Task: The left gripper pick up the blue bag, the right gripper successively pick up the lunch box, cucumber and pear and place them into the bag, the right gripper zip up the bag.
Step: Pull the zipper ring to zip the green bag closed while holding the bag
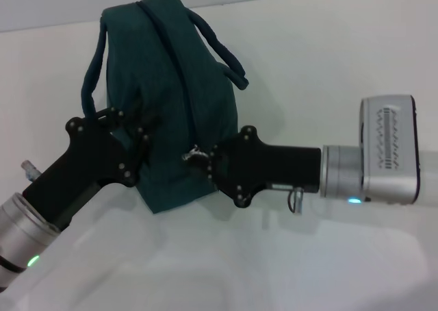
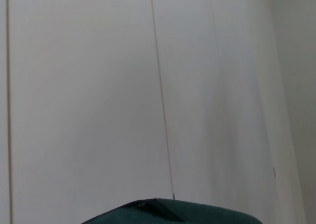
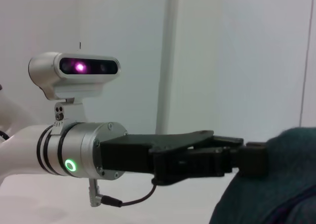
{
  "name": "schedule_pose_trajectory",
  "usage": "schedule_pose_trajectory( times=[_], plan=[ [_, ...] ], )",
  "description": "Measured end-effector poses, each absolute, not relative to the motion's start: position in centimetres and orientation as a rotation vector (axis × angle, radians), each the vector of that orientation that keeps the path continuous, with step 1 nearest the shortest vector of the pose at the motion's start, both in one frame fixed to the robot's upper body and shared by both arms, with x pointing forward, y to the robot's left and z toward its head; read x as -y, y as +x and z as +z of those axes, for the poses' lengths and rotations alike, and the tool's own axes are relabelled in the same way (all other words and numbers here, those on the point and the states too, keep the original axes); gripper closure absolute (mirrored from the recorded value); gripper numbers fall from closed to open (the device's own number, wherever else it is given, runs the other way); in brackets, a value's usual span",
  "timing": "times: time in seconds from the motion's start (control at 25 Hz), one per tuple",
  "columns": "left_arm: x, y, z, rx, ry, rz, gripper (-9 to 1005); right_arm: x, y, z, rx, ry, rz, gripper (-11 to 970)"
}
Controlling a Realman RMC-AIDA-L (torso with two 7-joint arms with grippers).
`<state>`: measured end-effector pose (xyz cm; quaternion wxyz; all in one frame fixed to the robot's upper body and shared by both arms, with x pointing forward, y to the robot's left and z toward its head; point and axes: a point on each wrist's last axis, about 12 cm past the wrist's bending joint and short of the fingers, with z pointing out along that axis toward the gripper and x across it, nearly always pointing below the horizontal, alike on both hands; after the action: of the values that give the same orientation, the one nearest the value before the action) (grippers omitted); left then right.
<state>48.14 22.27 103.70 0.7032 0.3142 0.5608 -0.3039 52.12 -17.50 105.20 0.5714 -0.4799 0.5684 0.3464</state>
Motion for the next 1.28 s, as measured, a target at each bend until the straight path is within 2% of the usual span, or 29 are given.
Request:
schedule_pose_trajectory(
  times=[0.04,0.28,0.48,0.68,0.92,1.28],
  plan=[
    [-22.3,48.2,103.7,-1.245,0.705,-0.674,943,17.4,52.4,105.4,-1.326,-1.134,0.81,952],
    [-22.5,48.0,103.6,-1.249,0.696,-0.657,792,16.9,53.5,106.1,-1.303,-1.186,0.794,952],
    [-22.7,47.6,103.4,-1.246,0.696,-0.641,600,16.2,53.7,105.7,-1.316,-1.226,0.76,951],
    [-23.0,47.2,103.8,-1.209,0.678,-0.647,356,15.8,53.6,105.8,-1.292,-1.243,0.753,951],
    [-23.7,46.8,103.9,-1.194,0.631,-0.631,130,15.6,53.8,106.1,-1.278,-1.24,0.743,951],
    [-25.4,45.7,103.7,-1.203,0.522,-0.545,102,15.6,53.8,106.4,-1.234,-1.219,0.703,952]
  ],
)
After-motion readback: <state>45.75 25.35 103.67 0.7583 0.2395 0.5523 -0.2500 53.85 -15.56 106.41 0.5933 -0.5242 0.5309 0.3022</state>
